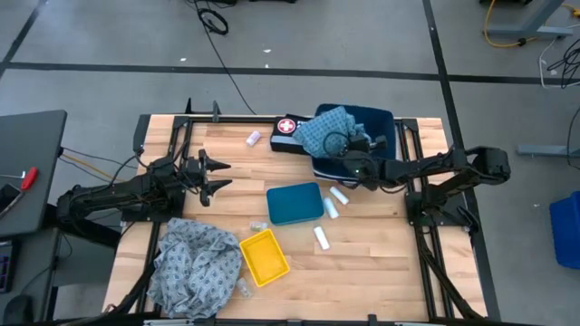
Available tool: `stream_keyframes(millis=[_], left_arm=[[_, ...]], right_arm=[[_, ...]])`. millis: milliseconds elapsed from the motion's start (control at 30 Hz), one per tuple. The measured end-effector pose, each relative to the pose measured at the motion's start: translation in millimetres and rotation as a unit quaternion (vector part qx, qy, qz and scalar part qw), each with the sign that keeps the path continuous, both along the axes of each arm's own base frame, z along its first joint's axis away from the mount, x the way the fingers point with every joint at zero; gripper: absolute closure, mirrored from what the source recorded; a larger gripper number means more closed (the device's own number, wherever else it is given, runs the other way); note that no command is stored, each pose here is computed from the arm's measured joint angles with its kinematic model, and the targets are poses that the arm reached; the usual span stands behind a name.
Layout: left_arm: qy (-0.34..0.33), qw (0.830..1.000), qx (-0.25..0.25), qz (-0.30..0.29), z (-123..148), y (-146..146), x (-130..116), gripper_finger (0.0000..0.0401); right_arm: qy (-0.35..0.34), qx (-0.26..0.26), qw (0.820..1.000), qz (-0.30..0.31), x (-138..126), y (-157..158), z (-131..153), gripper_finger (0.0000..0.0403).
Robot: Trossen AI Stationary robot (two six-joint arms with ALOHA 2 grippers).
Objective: Pick & place medical supplies in basket/bin
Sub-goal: Put the blue patient gown into the white and blue bin
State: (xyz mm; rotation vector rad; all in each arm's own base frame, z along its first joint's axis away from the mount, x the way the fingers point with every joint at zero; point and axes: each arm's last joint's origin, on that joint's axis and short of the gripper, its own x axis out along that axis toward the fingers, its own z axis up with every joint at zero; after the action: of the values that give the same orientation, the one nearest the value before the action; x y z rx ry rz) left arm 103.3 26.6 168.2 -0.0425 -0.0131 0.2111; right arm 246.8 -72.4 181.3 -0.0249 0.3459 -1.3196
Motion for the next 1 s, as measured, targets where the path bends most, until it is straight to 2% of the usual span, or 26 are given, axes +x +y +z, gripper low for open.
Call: stream_keyframes(millis=[167, 400, 467, 767, 867, 1000], left_arm=[[0.000, 1.000, 0.000, 0.000, 0, 0, 0, 0.0149], [0.000, 1.000, 0.000, 0.000, 0, 0, 0, 0.0149], [0.000, 1.000, 0.000, 0.000, 0, 0, 0, 0.0149], [0.001, 1.000, 0.001, 0.000, 0, 0, 0, 0.0149], [0.001, 1.000, 0.001, 0.000, 0, 0, 0, 0.0149], [0.001, 1.000, 0.001, 0.000, 0, 0, 0, 0.0149]], right_arm=[[0.002, 0.100, 0.995, 0.024, -9, -7, -16, 0.0367], [0.015, 0.192, 0.979, 0.065, -16, -18, -25, 0.0367], [0.017, 0.213, 0.974, 0.074, -17, -21, -26, 0.0351], [0.025, 0.211, 0.974, 0.081, -18, -25, -26, 0.0186], [0.029, 0.200, 0.976, 0.082, -15, -26, -22, 0.0155], [0.030, 0.186, 0.978, 0.093, -8, -29, -11, 0.0142]])
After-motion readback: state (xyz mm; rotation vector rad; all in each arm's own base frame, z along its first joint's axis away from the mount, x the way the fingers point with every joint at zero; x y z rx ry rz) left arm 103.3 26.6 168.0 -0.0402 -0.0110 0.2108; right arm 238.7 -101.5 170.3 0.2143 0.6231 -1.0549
